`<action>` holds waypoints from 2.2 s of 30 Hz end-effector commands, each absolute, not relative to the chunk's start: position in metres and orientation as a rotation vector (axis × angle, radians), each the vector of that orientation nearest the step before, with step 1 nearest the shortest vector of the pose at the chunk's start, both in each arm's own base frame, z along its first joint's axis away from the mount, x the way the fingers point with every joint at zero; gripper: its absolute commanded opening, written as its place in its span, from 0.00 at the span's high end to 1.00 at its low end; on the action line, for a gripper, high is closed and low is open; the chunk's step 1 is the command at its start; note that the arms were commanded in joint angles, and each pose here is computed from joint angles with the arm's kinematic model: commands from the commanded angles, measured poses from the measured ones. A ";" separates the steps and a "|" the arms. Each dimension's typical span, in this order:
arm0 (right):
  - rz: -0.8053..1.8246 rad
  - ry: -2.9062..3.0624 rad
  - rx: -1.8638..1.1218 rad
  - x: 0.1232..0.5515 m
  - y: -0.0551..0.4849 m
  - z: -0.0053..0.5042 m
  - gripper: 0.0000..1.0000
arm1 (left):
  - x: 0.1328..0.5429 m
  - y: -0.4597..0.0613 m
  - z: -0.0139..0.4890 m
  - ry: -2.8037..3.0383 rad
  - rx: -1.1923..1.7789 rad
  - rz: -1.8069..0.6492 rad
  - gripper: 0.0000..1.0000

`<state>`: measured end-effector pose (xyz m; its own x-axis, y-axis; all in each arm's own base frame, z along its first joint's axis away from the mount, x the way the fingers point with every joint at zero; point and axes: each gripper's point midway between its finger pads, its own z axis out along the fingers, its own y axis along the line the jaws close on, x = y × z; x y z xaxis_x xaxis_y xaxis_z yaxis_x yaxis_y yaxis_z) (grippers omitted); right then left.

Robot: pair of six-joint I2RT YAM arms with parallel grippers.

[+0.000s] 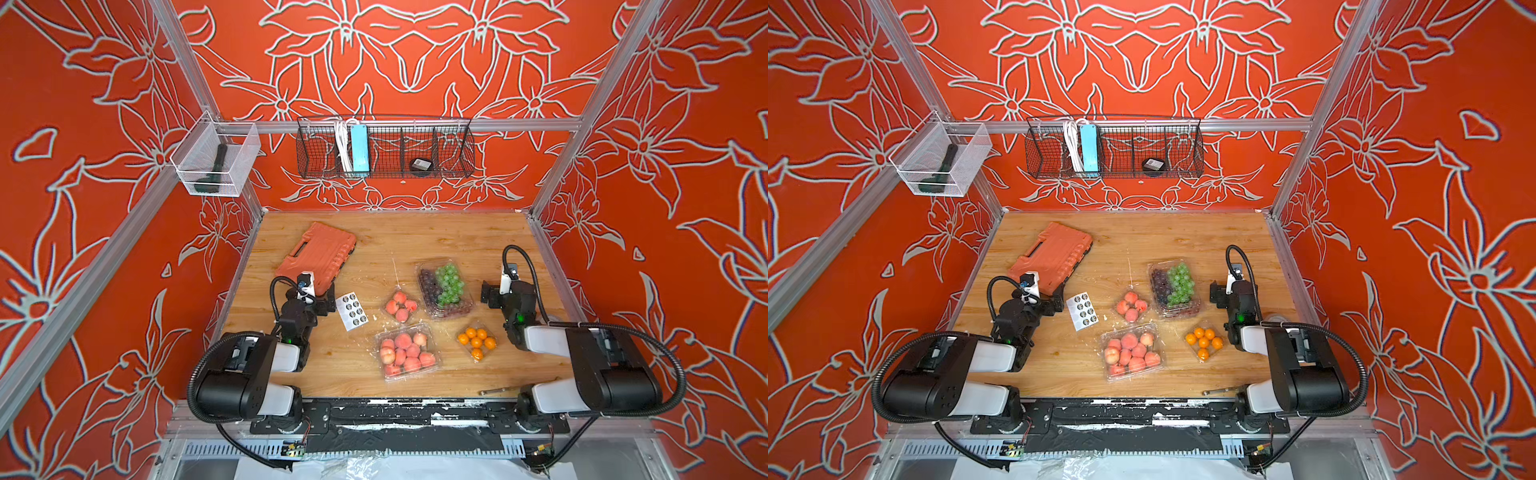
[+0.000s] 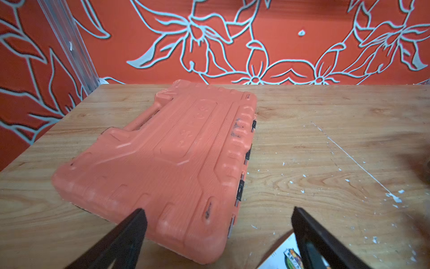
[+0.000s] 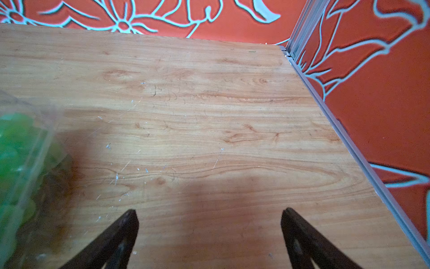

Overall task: Label fruit boxes
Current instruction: Pick up the label sticker from the center of the board.

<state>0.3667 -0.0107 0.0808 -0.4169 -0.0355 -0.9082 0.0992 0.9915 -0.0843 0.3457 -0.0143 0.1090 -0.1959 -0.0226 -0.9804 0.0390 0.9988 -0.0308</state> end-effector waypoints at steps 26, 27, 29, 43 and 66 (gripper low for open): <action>-0.136 1.953 0.050 0.373 -0.010 0.094 0.02 | 0.346 -0.014 0.116 1.737 0.015 -0.064 0.02; -0.137 1.953 0.050 0.373 -0.010 0.094 0.02 | 0.345 -0.014 0.116 1.736 0.015 -0.064 0.01; -0.135 1.933 0.056 0.374 -0.011 0.100 0.02 | 0.347 -0.017 0.119 1.736 0.036 -0.069 0.01; 0.125 1.947 0.018 0.345 0.023 0.174 0.02 | 0.331 -0.039 0.205 1.612 0.023 -0.231 0.01; 0.698 2.033 0.091 0.284 0.113 0.206 0.03 | 0.277 -0.083 0.151 1.922 -0.347 -0.513 0.02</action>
<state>0.2847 0.1200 0.1968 -0.5708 0.3784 -0.7287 -0.2497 0.7655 0.5930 0.2791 -0.0911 0.1899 -0.3174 -0.5121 -0.7981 0.1490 0.8043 -0.5753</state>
